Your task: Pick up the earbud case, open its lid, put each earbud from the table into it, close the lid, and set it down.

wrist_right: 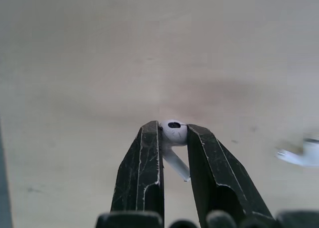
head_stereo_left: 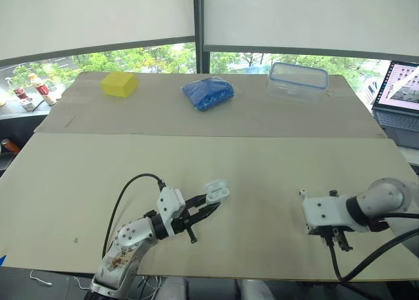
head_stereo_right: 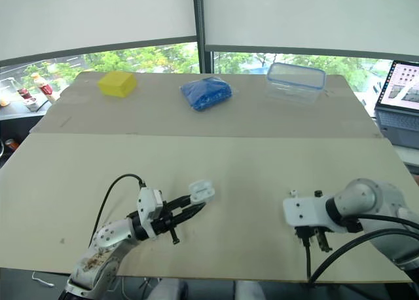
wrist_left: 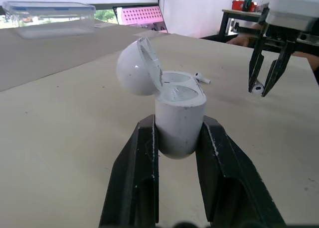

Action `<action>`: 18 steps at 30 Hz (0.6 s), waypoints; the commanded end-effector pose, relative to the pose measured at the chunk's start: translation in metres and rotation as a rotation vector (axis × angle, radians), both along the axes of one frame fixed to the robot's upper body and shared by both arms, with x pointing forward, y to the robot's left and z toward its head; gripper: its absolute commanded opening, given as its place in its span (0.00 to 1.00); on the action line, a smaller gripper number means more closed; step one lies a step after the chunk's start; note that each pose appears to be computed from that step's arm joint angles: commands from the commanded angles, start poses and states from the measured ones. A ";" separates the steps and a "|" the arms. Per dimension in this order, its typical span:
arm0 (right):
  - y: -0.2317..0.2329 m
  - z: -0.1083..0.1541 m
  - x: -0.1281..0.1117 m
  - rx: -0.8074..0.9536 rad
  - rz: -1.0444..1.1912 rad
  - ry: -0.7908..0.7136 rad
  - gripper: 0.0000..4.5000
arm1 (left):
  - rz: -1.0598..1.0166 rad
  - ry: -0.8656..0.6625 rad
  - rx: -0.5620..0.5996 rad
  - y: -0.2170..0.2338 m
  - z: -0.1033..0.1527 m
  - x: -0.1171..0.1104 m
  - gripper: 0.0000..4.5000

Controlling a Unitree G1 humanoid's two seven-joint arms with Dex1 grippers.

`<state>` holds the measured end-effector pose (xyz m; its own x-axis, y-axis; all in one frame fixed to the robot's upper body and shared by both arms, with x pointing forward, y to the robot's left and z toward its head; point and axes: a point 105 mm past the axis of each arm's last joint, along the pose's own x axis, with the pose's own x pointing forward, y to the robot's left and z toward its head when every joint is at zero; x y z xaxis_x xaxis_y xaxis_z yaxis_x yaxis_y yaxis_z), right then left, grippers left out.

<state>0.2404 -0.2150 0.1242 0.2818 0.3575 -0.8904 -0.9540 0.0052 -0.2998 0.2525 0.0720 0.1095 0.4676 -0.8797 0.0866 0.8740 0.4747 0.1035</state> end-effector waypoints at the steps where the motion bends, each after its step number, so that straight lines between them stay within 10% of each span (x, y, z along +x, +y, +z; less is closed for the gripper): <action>1: 0.004 0.005 0.003 0.092 -0.054 -0.049 0.08 | -0.015 -0.040 -0.015 -0.004 0.007 0.001 0.12; 15: -0.020 -0.031 -0.025 0.195 -0.274 0.060 0.08 | -0.026 -0.029 -0.011 -0.001 0.008 -0.005 0.12; 18: -0.021 -0.031 -0.024 0.189 -0.282 0.061 0.37 | -0.024 -0.028 -0.010 -0.001 0.008 -0.008 0.12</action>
